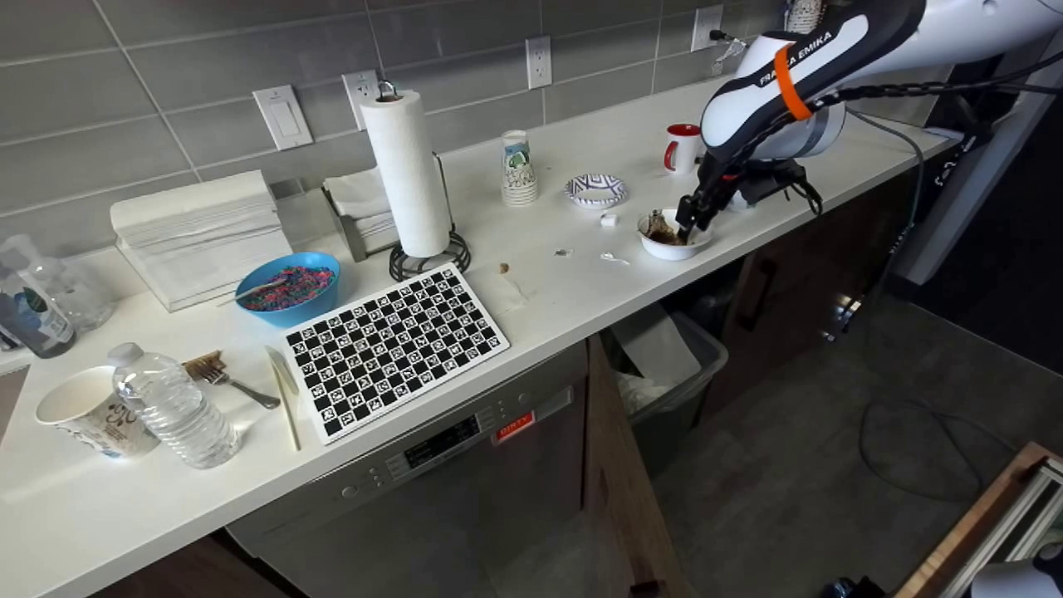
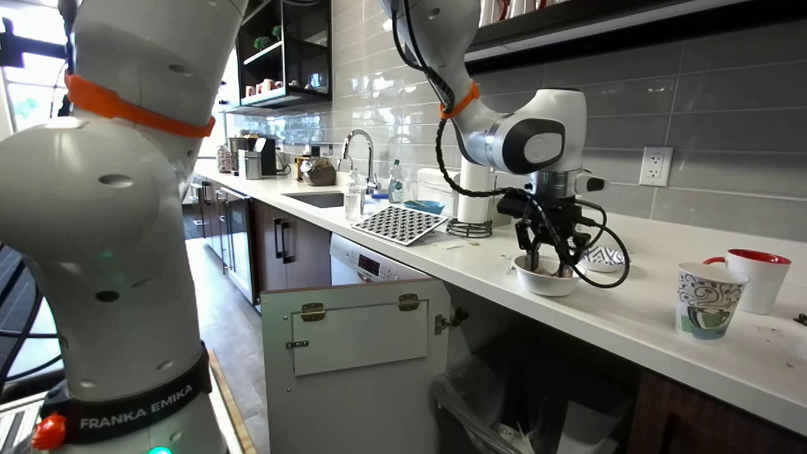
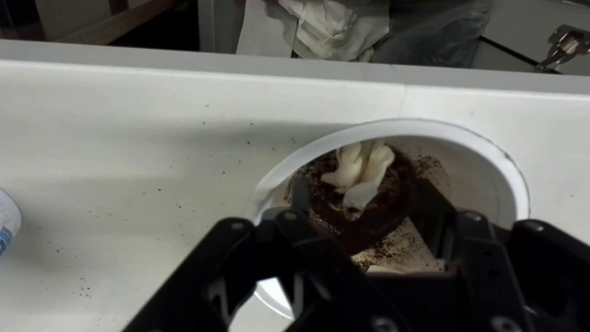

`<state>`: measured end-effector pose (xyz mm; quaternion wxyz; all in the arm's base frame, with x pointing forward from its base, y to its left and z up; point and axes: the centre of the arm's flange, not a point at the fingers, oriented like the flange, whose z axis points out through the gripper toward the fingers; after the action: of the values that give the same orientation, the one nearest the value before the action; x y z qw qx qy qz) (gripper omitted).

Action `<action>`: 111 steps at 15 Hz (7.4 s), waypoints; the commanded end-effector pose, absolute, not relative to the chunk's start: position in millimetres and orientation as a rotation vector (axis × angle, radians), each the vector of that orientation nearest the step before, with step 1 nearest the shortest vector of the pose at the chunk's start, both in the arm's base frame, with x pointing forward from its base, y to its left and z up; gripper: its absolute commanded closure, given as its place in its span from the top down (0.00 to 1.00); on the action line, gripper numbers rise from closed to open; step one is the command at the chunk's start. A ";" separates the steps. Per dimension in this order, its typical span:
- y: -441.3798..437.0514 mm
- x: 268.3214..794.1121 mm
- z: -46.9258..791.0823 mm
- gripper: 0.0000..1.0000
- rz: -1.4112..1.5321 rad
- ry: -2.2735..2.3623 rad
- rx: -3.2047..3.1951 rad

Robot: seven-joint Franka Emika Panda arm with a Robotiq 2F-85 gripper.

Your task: Take an item out of the bowl and put it into the bin

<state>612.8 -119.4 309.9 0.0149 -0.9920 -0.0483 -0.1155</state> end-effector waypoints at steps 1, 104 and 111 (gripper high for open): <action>-113.2 612.2 307.2 0.53 -0.313 -0.150 -3.097; -73.2 519.2 16.1 0.00 -0.698 -0.127 -2.611; -69.8 534.2 -8.1 0.28 -0.835 0.075 -2.684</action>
<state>526.8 -75.4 11.8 0.1960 -0.9397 0.0042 -0.2804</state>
